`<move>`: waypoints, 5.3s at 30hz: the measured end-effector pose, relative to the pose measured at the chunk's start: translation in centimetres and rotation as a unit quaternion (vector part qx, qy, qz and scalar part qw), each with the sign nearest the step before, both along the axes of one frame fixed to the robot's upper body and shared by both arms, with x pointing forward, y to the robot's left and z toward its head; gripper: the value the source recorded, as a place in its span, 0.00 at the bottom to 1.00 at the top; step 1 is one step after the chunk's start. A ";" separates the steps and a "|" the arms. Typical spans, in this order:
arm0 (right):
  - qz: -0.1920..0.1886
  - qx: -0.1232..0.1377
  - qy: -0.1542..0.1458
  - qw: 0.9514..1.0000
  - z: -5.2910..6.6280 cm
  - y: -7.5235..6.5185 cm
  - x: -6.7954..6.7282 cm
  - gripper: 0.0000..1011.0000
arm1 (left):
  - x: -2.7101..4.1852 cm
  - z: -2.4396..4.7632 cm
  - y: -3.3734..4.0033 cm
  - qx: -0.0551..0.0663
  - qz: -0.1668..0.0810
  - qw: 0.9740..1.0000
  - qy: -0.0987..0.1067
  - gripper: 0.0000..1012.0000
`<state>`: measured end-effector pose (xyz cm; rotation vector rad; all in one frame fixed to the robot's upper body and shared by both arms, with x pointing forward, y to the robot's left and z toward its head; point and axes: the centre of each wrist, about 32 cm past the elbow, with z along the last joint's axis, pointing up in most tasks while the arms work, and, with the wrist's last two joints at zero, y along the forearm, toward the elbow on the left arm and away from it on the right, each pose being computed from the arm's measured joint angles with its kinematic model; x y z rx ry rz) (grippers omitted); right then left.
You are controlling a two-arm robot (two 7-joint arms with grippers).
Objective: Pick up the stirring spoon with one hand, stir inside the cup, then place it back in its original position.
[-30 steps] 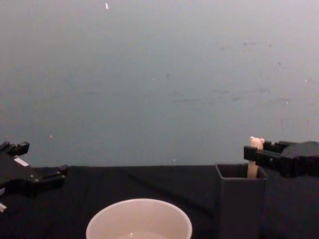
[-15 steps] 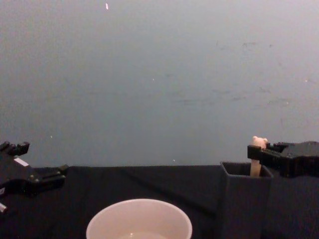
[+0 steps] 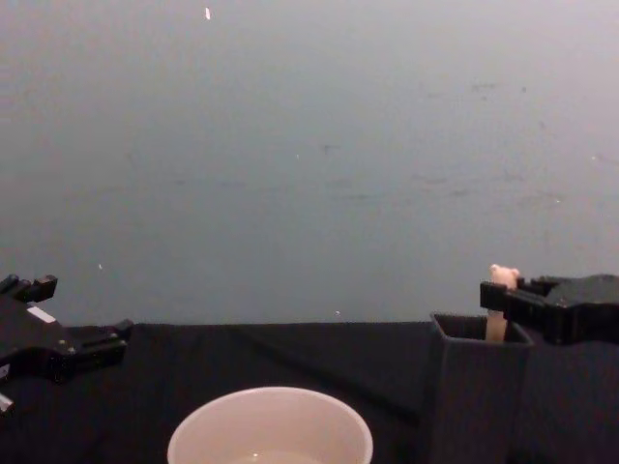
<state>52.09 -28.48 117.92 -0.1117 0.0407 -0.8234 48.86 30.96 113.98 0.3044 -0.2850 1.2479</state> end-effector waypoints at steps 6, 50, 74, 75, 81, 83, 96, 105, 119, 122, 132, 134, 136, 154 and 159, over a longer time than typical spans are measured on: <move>0.003 0.008 0.003 1.000 0.3 0.0 0.0 0.21 | 0.00 0.00 0.00 0.000 0.000 1.000 0.000 0.99; -0.003 0.120 -0.017 0.993 7.2 -0.3 -0.2 0.21 | 0.00 0.00 0.00 0.000 0.000 1.000 0.000 0.99; 0.101 0.121 0.010 0.987 6.7 4.2 0.3 0.21 | 0.00 0.00 0.00 0.000 0.000 1.000 0.000 0.99; 0.107 0.119 0.012 0.987 6.5 4.4 0.2 0.21 | 0.00 0.00 0.00 0.000 0.000 1.000 0.000 0.99; 0.129 0.101 0.011 0.986 5.5 5.2 -0.3 0.21 | 0.00 0.00 0.00 0.000 0.000 1.000 0.000 0.99; 0.139 0.086 0.010 0.987 4.8 5.6 -0.6 0.21 | 0.00 0.00 0.00 0.000 0.000 1.000 0.000 0.99; 0.167 0.054 -0.006 0.985 2.7 7.0 -1.6 0.21 | 0.00 0.00 0.00 0.000 0.000 1.000 0.000 0.99; 0.180 0.045 -0.013 0.983 1.8 8.1 -1.9 0.21 | 0.00 0.00 0.00 0.000 0.000 1.000 0.000 0.99; 0.194 0.032 -0.025 0.980 0.9 10.4 -1.7 0.21 | 0.00 0.00 0.00 0.000 0.000 1.000 0.000 0.99; 0.192 0.028 -0.024 0.981 0.6 11.0 -1.5 0.21 | 0.00 0.00 0.00 0.000 0.000 1.000 0.000 0.99; 0.163 0.021 -0.027 0.986 -0.2 12.2 0.2 0.21 | 0.00 0.00 0.00 0.000 0.000 1.000 0.000 0.99; 0.157 0.021 -0.029 0.987 -0.3 12.3 0.5 0.21 | 0.00 0.00 0.00 0.000 0.000 1.000 0.000 0.99; 0.148 0.020 -0.031 0.988 -0.3 12.4 1.0 0.21 | 0.00 0.00 0.00 0.000 0.000 1.000 0.000 0.99; 0.113 0.017 -0.027 0.993 0.1 9.4 1.1 0.21 | 0.00 0.00 0.00 0.000 0.000 1.000 0.000 0.99; 0.121 0.020 -0.021 0.992 0.3 8.5 0.0 0.21 | 0.00 0.00 0.00 0.000 0.000 1.000 0.000 0.99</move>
